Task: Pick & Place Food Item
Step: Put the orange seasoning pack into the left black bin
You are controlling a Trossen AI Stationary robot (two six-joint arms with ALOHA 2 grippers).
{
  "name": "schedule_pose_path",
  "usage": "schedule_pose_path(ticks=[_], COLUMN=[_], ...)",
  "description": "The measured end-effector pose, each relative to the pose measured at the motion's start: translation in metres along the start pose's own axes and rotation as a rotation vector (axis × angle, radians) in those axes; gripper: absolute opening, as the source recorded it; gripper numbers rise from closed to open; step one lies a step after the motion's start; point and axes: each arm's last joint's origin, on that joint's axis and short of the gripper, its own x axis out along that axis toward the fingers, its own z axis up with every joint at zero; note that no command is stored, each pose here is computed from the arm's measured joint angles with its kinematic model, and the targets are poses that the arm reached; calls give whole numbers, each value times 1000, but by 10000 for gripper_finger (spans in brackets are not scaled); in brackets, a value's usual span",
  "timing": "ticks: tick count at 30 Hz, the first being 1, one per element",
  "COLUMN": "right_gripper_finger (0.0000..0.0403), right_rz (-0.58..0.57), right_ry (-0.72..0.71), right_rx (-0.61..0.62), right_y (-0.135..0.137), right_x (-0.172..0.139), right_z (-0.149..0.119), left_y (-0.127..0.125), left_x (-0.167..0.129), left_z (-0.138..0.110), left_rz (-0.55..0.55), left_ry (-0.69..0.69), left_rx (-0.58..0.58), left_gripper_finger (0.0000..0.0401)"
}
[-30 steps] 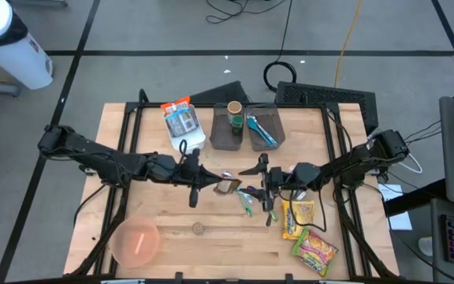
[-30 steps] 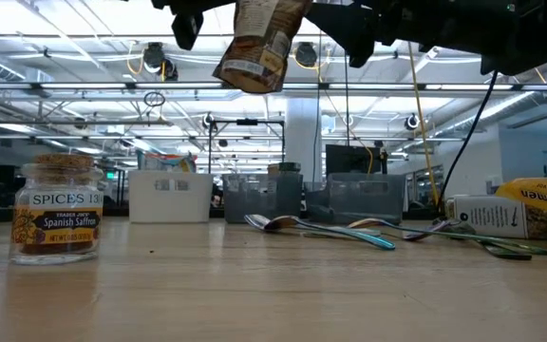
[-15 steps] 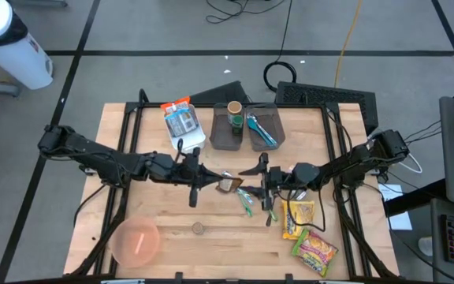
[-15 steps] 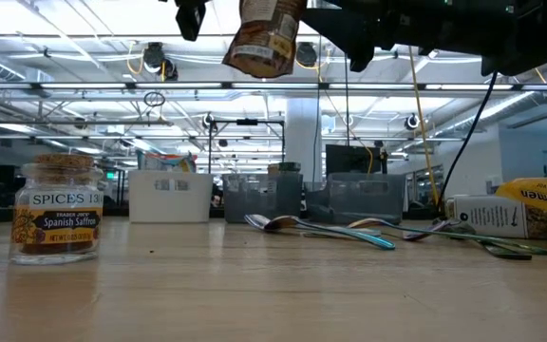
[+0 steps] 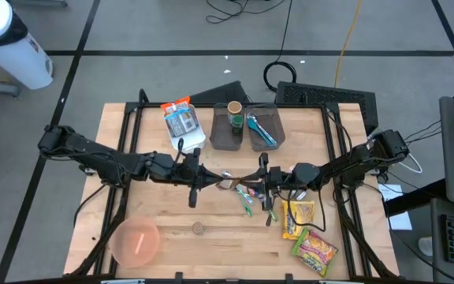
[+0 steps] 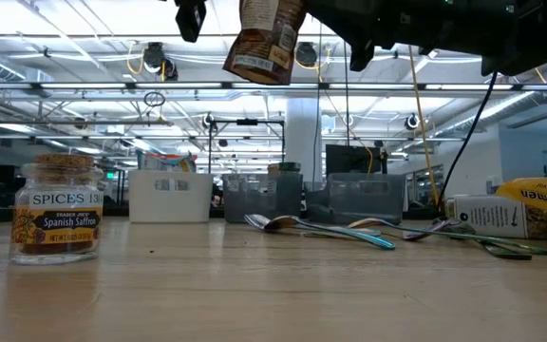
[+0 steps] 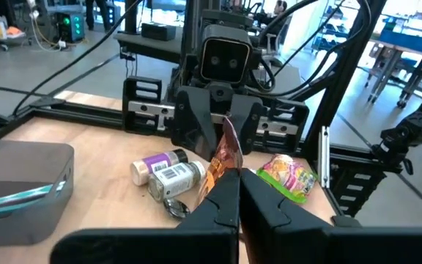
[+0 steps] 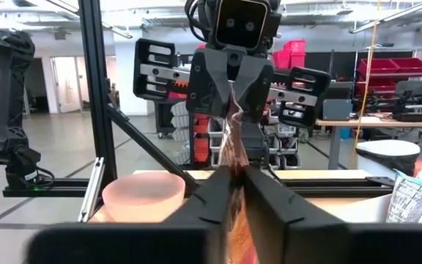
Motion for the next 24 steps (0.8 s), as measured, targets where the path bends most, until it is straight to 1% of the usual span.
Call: schedule_pose_path(ticks=[2,8,11,14,17,20,22,24], right_gripper_finger=[6,2,1,1,1,1,0,0], right_rz=[0,-1,-1,-2,-2,-12,-16,1], right_ry=[0,24,42,54,66,111,146,186], right_rx=[-9,-17,-19,-18,-20,-2,22,55], right_y=[0,0,0,0,0,-4,-9,-16], right_x=[0,0,0,0,0,0,0,1], right_z=[0,-2,-4,-5,-7,-11,-14,-18], left_y=[0,0,3,6,10,14,19,23], left_x=[0,0,1,1,2,2,3,4], left_z=[0,0,0,0,-1,1,7,17], left_rz=[0,-14,-24,-10,6,-12,-20,-20], left_ry=[0,4,8,22,34,28,42,92], left_rx=[-7,0,-6,-4,28,63,67,65], left_gripper_finger=[3,33,56,92,138,185,210,230])
